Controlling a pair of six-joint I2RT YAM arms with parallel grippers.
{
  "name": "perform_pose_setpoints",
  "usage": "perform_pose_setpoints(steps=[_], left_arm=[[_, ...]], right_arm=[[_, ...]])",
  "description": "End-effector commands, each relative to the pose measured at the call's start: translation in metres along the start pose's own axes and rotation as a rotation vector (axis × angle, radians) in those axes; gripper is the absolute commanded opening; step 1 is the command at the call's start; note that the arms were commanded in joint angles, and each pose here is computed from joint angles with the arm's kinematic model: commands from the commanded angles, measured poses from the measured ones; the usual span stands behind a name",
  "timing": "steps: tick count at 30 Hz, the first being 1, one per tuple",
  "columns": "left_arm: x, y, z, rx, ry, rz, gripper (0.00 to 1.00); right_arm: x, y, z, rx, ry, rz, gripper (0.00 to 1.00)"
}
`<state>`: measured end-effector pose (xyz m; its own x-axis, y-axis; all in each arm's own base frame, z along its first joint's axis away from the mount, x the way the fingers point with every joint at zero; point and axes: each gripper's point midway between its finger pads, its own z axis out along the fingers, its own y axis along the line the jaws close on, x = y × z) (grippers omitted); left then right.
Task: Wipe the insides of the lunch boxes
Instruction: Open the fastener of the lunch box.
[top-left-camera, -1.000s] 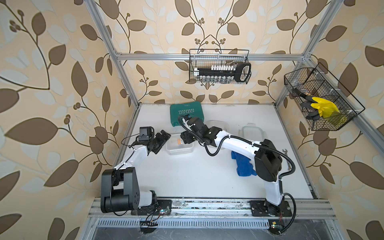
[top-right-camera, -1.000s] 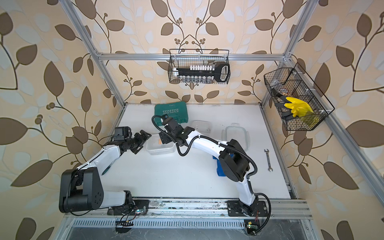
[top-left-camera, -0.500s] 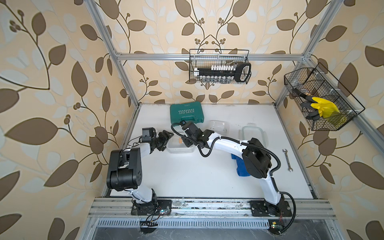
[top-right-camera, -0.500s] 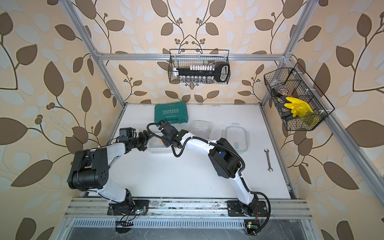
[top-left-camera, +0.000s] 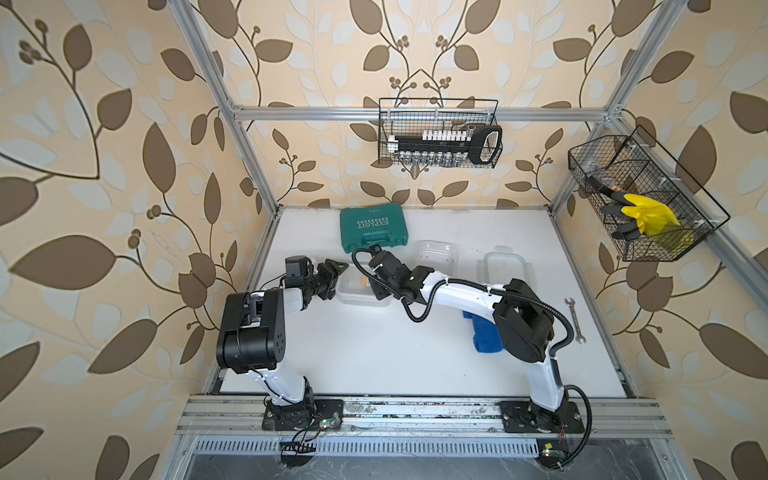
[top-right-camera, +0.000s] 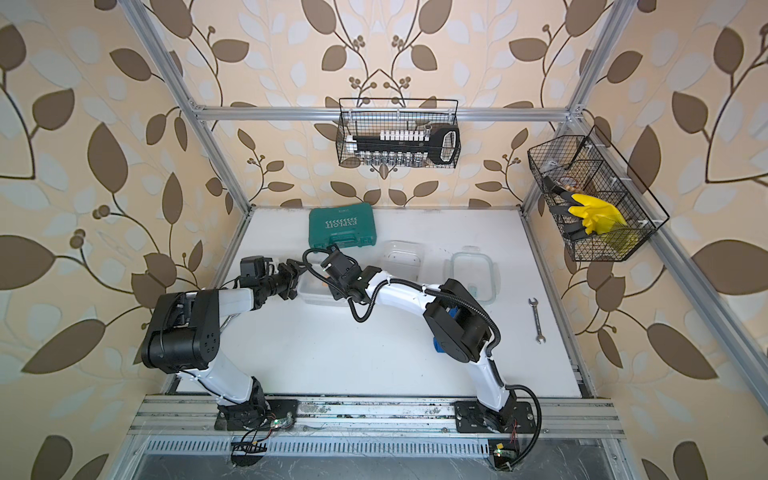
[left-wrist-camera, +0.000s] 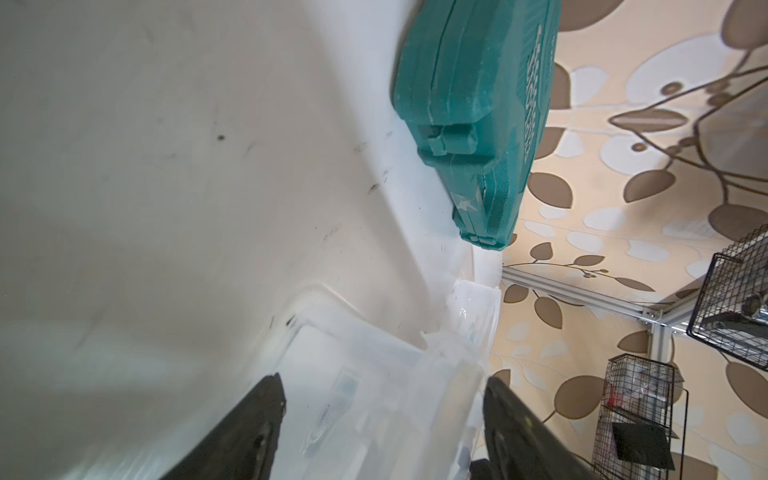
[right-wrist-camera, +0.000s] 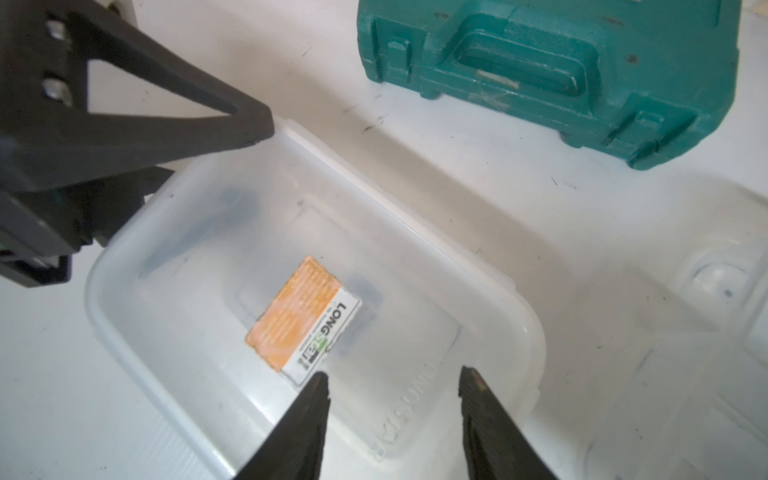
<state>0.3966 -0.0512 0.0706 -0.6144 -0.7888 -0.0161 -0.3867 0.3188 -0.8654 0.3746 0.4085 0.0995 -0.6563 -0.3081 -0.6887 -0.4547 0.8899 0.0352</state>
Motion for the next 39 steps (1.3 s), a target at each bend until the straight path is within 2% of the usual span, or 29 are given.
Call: perform_pose_setpoints(steps=[1, 4, 8, 15, 22, 27, 31, 39], left_arm=[[0.002, -0.022, -0.006, 0.083, 0.000, 0.011, 0.77], [0.002, -0.023, -0.005, 0.100, -0.003, -0.004, 0.73], [0.000, -0.023, -0.003, 0.120, -0.018, -0.021, 0.60], [0.002, -0.025, 0.002, 0.134, -0.016, -0.023, 0.48], [0.004, -0.014, -0.002, 0.060, -0.026, -0.010, 0.39], [0.004, -0.009, -0.003, 0.030, -0.031, 0.012, 0.34], [0.005, -0.004, -0.003, 0.009, -0.030, 0.033, 0.22], [0.006, 0.007, -0.005, -0.077, -0.022, 0.072, 0.24]], right_arm=[[0.081, -0.013, 0.018, 0.080, 0.242, -0.056, 0.51], [0.087, -0.008, 0.021, 0.082, 0.256, -0.060, 0.51], [0.097, -0.007, 0.022, 0.111, 0.280, -0.074, 0.49], [0.115, -0.008, 0.021, 0.131, 0.324, -0.083, 0.47], [0.133, -0.011, 0.022, 0.157, 0.370, -0.098, 0.43], [0.150, -0.008, 0.022, 0.156, 0.408, -0.124, 0.35], [0.165, -0.010, 0.021, 0.164, 0.440, -0.146, 0.34], [0.183, -0.016, 0.017, 0.179, 0.486, -0.174, 0.31]])
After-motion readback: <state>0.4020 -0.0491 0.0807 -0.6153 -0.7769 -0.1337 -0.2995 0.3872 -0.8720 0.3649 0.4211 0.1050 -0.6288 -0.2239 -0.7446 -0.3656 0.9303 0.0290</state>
